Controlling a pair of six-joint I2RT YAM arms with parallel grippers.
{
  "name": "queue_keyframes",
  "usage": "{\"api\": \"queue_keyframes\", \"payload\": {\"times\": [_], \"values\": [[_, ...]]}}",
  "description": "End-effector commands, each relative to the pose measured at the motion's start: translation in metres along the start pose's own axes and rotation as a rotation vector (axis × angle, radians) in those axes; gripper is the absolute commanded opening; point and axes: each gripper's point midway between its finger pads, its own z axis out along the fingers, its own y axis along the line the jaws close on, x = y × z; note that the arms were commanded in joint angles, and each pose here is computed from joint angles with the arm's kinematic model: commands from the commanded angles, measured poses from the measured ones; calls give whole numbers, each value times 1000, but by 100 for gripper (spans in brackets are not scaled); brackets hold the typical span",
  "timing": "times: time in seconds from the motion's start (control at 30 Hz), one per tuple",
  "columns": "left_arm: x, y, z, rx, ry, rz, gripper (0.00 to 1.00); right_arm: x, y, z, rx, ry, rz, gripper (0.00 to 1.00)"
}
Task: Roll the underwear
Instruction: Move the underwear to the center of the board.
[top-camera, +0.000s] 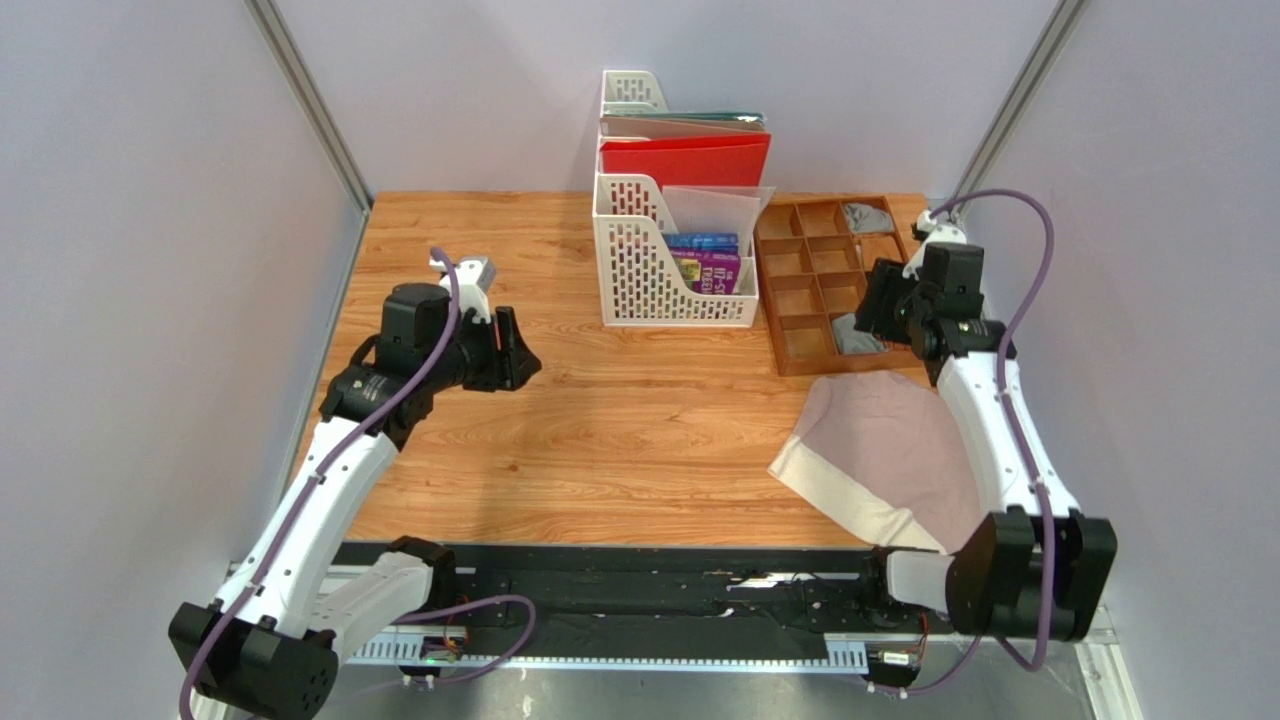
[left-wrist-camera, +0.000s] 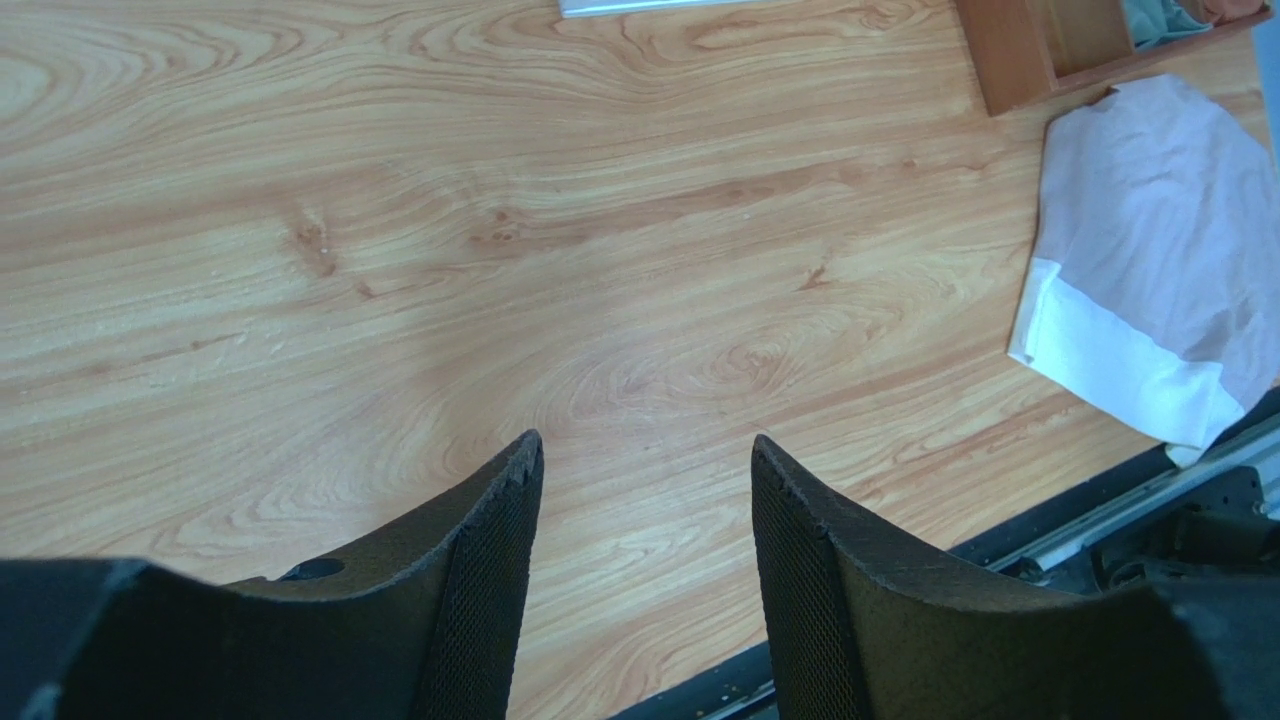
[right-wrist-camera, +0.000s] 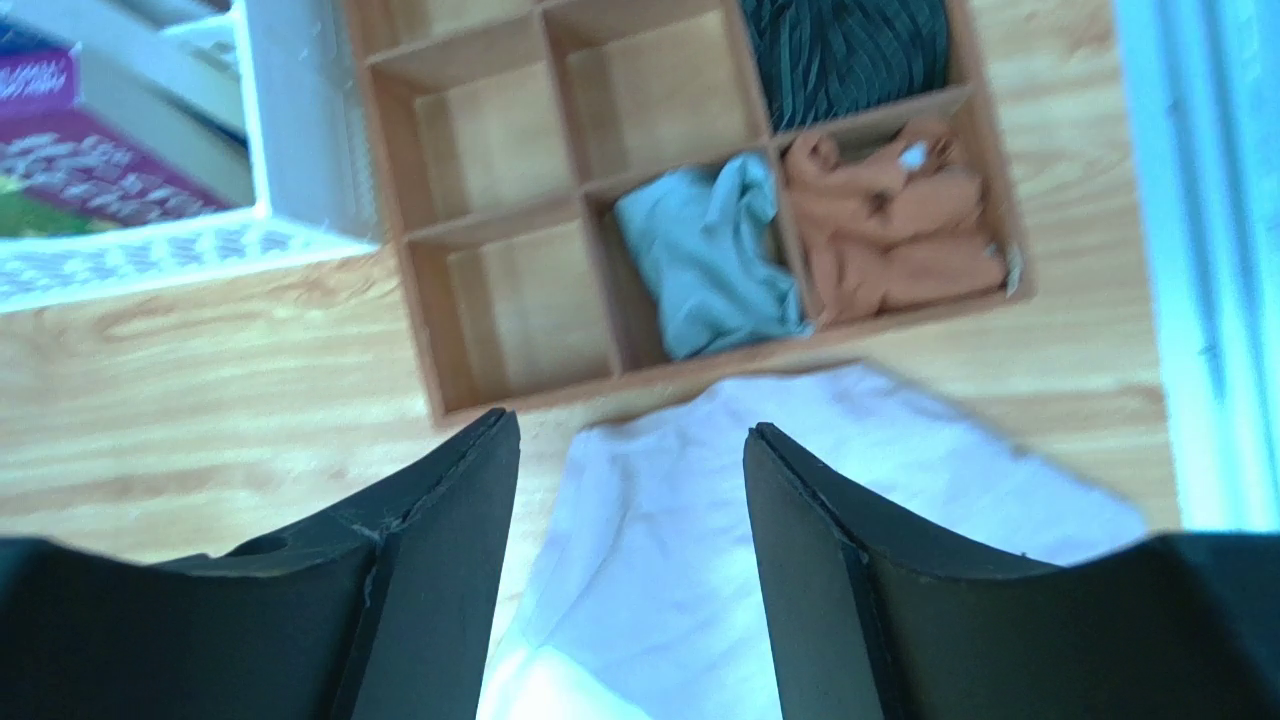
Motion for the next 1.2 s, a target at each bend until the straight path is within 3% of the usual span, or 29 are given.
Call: {"api": "queue_keyframes", "payload": {"times": [0.0,0.2,0.4,0.63,0.8,1.17], "values": [[-11,5,-2,-20,-59,15,59,25,30,-16,-103,-12,69,61],[-1,-4,2,9,-52,1,62,74,77,-32,-209,-6,68,60],[26,-85,37,196,-21,38,62,109,64,-30,-139,33,123,59],[74,-197,114,416,109,103,61,98,30,-35,44,0,182,59],[109,-250,166,479,197,128,59,90,24,-45,40,-40,252,59],[167,-289,219,536,323,131,54,78,28,-70,-15,-108,271,59]]}}
